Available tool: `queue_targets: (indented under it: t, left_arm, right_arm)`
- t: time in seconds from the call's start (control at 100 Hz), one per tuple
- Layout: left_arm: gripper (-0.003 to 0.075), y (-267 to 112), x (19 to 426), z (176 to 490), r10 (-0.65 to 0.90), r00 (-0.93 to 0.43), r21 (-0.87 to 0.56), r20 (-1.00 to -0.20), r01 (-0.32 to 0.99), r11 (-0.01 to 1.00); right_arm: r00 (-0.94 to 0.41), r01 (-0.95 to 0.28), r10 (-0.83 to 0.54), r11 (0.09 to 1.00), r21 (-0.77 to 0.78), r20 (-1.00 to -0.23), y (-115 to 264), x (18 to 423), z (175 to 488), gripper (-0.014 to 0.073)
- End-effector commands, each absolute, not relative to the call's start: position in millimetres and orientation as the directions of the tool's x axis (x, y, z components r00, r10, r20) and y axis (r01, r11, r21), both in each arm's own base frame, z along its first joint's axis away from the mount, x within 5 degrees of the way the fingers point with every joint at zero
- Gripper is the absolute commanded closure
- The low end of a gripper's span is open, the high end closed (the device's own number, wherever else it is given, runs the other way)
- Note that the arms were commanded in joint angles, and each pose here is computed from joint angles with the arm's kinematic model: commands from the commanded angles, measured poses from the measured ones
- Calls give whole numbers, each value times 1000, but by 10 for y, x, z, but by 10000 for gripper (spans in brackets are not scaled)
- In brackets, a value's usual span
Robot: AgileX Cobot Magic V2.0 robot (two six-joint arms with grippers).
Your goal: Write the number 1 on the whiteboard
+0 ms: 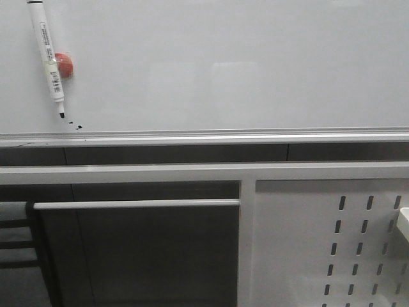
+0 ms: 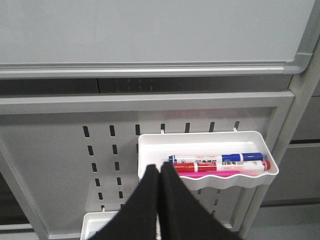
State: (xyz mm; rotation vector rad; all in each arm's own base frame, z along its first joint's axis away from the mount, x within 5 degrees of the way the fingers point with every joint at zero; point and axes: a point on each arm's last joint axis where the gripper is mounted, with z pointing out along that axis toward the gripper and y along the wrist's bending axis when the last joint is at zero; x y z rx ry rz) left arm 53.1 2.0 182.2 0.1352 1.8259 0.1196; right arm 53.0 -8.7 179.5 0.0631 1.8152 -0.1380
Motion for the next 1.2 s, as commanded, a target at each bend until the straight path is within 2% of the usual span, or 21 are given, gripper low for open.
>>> queue_targets:
  t: [0.0,0.6,0.67,0.76,0.83,0.91,1.05,1.19]
  left_arm:
    - [741,11,530,1794,159,-202,155,-967,35,987]
    - [741,11,530,1794,157,-202,153,-967,35,988]
    - [741,6,534,1811,147,-182,143,-972,36,989]
    - [741,-19,544,1888,54,-100,50,-994,41,998]
    - [741,-28,549,1990,-43,9,-42,-999,46,998]
    - [741,-20,544,2083,-55,110,-51,-992,42,998]
    - [741,-13,533,2155,-58,185,-51,-981,40,998]
    - [741,-4,512,2243,-60,282,-52,-957,36,998]
  right_arm:
    - [-223,114,-60,990,-87,-973,-89,524,1790,664]
    - [-214,113,-65,989,-91,-975,-89,526,1799,664]
    - [-137,107,-77,990,-93,-987,-79,539,1869,664]
    - [87,87,-71,994,-64,-994,-45,547,2069,664]
    - [250,73,-72,996,-56,-965,-23,522,2217,664]
    - [374,63,-78,996,-59,-924,-4,486,2329,664]
    - [483,55,-82,997,-63,-872,13,439,2427,664]
    - [497,54,-82,997,-64,-864,16,432,2439,664]
